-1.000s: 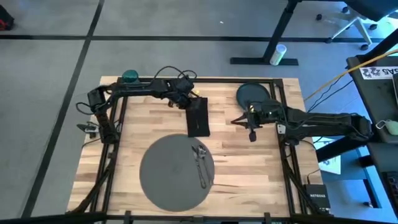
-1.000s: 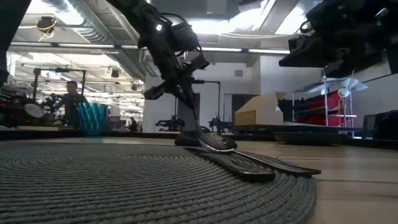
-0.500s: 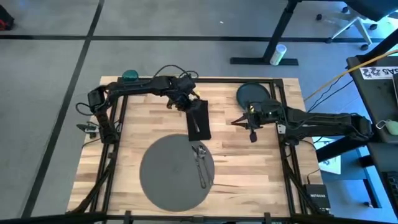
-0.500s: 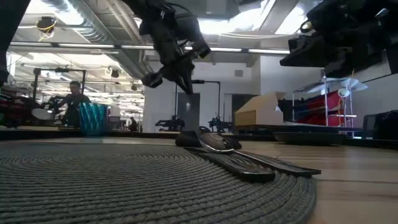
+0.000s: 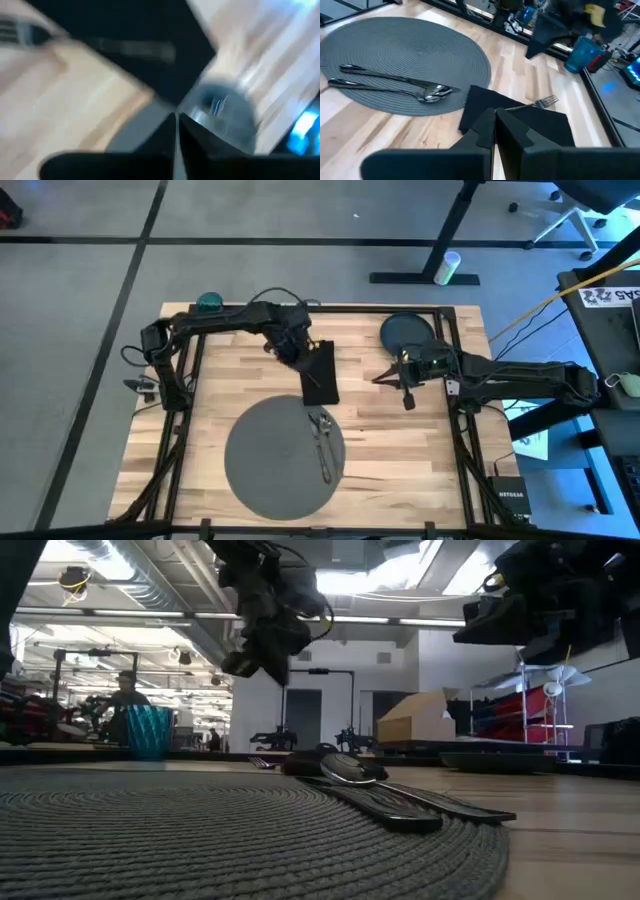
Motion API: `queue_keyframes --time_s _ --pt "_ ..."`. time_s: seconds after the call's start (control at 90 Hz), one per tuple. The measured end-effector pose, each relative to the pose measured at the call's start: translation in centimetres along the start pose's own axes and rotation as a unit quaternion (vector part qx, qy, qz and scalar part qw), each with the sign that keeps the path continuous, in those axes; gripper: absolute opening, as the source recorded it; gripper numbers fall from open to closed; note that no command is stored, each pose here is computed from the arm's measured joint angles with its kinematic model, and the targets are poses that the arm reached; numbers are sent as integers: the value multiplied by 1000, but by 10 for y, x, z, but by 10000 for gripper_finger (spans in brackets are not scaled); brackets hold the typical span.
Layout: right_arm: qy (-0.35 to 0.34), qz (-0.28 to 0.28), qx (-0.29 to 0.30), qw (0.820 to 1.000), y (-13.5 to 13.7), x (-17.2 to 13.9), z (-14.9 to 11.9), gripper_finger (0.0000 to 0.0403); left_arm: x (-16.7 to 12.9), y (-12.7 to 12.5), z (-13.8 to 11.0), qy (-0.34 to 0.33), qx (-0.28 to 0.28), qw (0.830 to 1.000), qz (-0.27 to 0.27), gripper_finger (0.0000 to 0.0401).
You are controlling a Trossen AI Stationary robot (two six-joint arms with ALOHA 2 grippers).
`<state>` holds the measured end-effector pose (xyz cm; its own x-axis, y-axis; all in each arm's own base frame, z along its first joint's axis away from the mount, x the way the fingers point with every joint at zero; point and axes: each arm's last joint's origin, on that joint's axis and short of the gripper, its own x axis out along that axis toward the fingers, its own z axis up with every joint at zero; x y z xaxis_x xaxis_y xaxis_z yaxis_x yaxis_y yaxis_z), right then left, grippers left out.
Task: Set table place
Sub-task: Put the black fork on the black table napkin
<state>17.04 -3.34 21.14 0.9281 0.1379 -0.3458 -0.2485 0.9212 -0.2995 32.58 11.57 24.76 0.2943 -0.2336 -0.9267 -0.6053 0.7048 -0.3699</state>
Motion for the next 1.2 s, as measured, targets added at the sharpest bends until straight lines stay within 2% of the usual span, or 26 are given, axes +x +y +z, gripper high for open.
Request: queue_keyframes --time_s 0.056,0.111,0.211,0.278,0.367,0.5,0.544,0.6,0.822,0.867,0.922,1.2 --pt "0 0 0 1000 0 0 0 0 1 0 -7 22 57 997 47 0" --pt "-1 -1 -1 1000 0 0 0 0 2 1 -12 33 118 987 106 0" --pt "-2 -2 -1 1000 0 0 0 0 3 -1 -16 45 221 955 191 0" --pt "-3 -4 -2 1000 -1 0 1 0 3 -3 -16 49 293 930 215 0" --pt "-2 -5 -1 1000 -1 0 1 0 7 -6 -15 58 410 884 216 0" --pt "-2 -4 9 1000 -1 0 1 0 15 -6 -16 89 571 790 204 0" --pt "-2 -4 9 1000 0 0 1 2 19 -5 -16 93 604 766 201 0" --pt "-2 -4 9 1000 0 0 1 6 22 -2 -15 96 630 743 203 0" --pt "3 -13 9 1000 -1 0 0 39 33 3 -3 50 695 678 233 0" --pt "3 -13 8 1000 -1 0 0 44 34 4 1 38 704 668 239 0" --pt "3 -13 8 1000 -1 0 0 49 37 7 5 34 707 664 242 3" --pt "4 -13 8 1000 -1 0 0 53 60 25 12 81 698 674 228 35"
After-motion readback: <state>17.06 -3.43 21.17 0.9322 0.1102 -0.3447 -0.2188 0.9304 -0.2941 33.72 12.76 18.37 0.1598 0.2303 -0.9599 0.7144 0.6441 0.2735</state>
